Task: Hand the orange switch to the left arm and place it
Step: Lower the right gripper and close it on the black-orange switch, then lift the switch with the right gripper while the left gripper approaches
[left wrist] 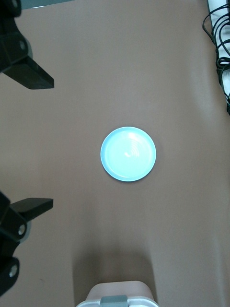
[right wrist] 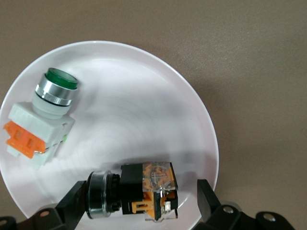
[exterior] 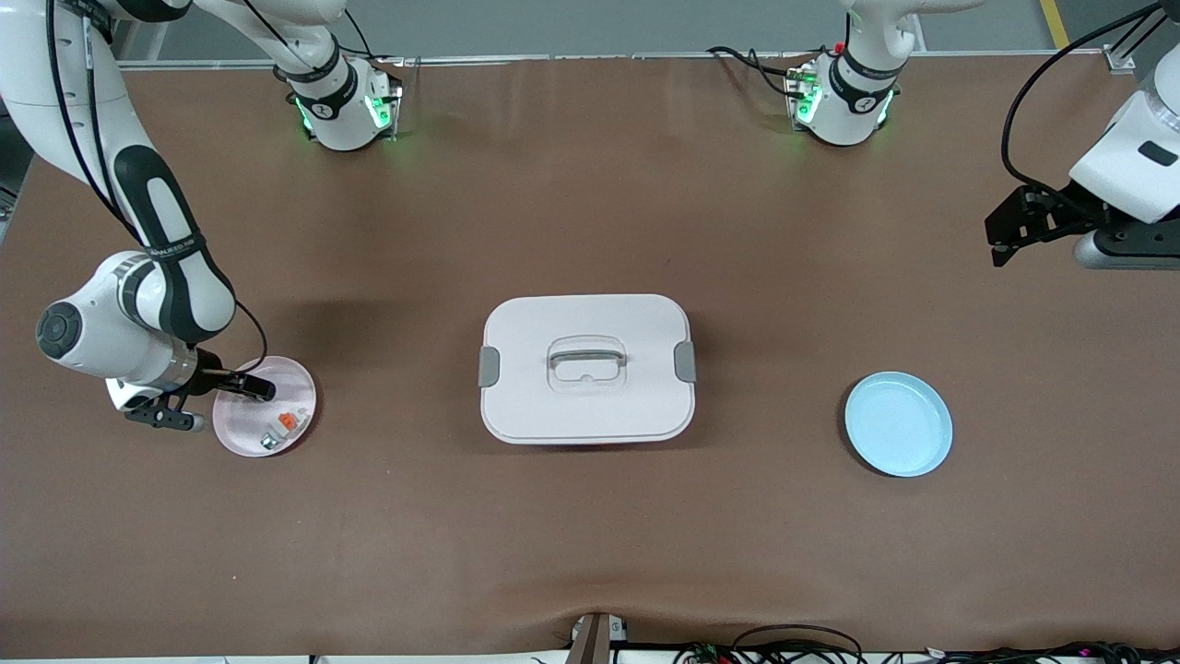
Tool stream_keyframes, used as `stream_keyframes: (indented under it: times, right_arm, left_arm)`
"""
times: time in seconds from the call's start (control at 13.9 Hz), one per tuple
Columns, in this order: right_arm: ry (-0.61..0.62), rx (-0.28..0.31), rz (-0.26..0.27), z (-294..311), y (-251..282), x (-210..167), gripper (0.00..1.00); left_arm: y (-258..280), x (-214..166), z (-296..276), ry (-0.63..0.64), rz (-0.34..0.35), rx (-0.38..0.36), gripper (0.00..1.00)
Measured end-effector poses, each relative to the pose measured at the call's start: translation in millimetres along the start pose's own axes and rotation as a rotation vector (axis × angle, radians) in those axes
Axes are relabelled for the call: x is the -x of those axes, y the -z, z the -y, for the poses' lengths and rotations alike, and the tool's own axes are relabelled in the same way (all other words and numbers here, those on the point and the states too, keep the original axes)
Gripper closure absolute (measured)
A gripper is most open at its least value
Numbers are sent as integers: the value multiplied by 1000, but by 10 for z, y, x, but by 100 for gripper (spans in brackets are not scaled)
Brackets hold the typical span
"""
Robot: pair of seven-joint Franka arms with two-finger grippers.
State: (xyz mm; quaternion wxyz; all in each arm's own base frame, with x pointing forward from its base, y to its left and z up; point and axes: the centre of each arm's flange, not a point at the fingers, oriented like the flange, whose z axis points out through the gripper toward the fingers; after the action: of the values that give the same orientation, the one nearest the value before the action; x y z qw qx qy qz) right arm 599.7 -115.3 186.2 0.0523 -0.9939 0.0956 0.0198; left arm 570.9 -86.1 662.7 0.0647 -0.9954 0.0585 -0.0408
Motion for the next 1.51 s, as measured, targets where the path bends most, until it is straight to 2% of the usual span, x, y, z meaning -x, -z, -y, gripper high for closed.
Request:
stream_keyframes:
  times: [0.07,0.14,0.29,0.72,1.01,1.15,1.51]
  right_arm:
    - [1,0,1,2,-1,1,0]
    - [1,0,1,5,-1,1,7]
    - [7,0,0,7,0,0,28]
    - [24,-11,13,6,1,5,28]
    - [-114,-75,109,120,202,-89,28]
    - [-226,-83,150,276,417,-183,28]
    - [-419,-89,253,747,797,-217,28]
  left_arm:
    - [-1,0,6,1,0,0,0]
    - [-2,0,11,2,0,0,0]
    - [-3,-1,22,4,1,-1,0]
    - [-17,13,36,6,14,-1,0]
    - [-35,17,-7,1,22,15,0]
    - [-115,13,-68,-3,44,61,0]
    - [-341,-28,-216,-23,94,103,0]
